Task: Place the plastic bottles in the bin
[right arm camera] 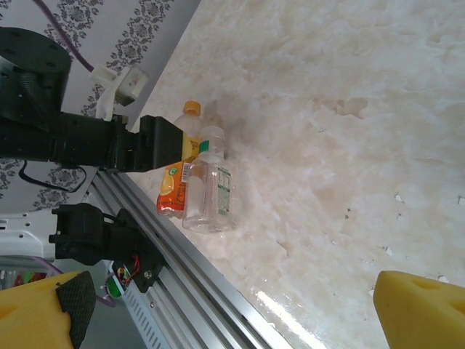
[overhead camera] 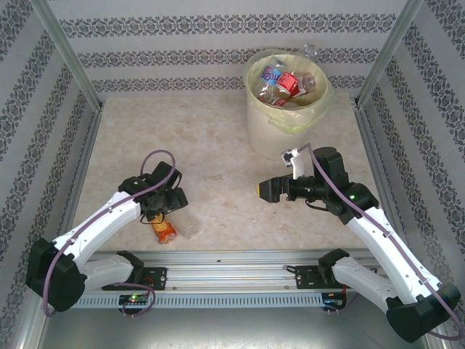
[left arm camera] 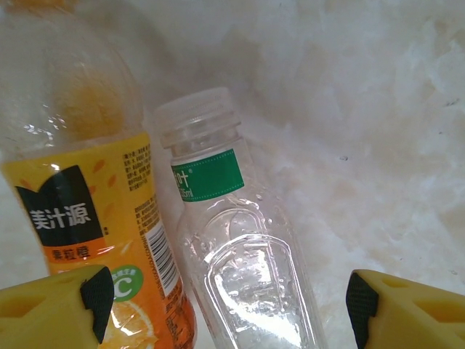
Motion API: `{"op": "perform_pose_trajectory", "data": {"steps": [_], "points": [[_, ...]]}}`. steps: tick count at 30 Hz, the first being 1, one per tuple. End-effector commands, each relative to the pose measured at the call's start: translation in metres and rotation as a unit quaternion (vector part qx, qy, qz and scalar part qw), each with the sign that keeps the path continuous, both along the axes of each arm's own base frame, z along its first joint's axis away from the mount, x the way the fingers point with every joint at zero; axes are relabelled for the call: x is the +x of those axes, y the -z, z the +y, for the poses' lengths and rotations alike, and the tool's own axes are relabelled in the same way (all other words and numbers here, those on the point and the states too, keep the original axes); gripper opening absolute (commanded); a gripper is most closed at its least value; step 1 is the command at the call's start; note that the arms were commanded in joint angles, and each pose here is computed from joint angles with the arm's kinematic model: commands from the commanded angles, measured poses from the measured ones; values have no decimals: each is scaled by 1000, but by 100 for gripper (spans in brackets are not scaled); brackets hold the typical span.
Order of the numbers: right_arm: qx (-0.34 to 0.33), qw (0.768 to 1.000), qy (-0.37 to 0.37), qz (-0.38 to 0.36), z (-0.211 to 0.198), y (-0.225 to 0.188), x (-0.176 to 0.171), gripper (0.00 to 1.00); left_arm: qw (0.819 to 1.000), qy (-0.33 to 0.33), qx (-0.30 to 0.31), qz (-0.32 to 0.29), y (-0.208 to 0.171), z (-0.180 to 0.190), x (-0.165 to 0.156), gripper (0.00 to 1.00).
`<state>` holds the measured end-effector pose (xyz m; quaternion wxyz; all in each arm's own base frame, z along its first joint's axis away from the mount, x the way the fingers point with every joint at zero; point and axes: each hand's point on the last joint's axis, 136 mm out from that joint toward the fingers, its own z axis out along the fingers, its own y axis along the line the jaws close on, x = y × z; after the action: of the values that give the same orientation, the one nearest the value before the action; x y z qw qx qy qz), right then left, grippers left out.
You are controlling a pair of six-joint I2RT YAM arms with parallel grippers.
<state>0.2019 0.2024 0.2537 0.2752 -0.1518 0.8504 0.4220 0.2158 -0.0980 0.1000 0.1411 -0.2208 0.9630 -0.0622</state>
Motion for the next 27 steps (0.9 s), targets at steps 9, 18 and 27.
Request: {"op": "perform_pose_trajectory", "data": {"steps": [9,18,27], "points": [[-13,1000,7,-6,-2,4,0,98,999,10,-24,23,23,-25,4,84],[-14,1000,7,-7,-3,4,-1,98,998,14,-38,46,38,-36,4,84],[-18,1000,10,-6,-4,5,0,98,997,36,-43,55,50,-55,9,84]]}}
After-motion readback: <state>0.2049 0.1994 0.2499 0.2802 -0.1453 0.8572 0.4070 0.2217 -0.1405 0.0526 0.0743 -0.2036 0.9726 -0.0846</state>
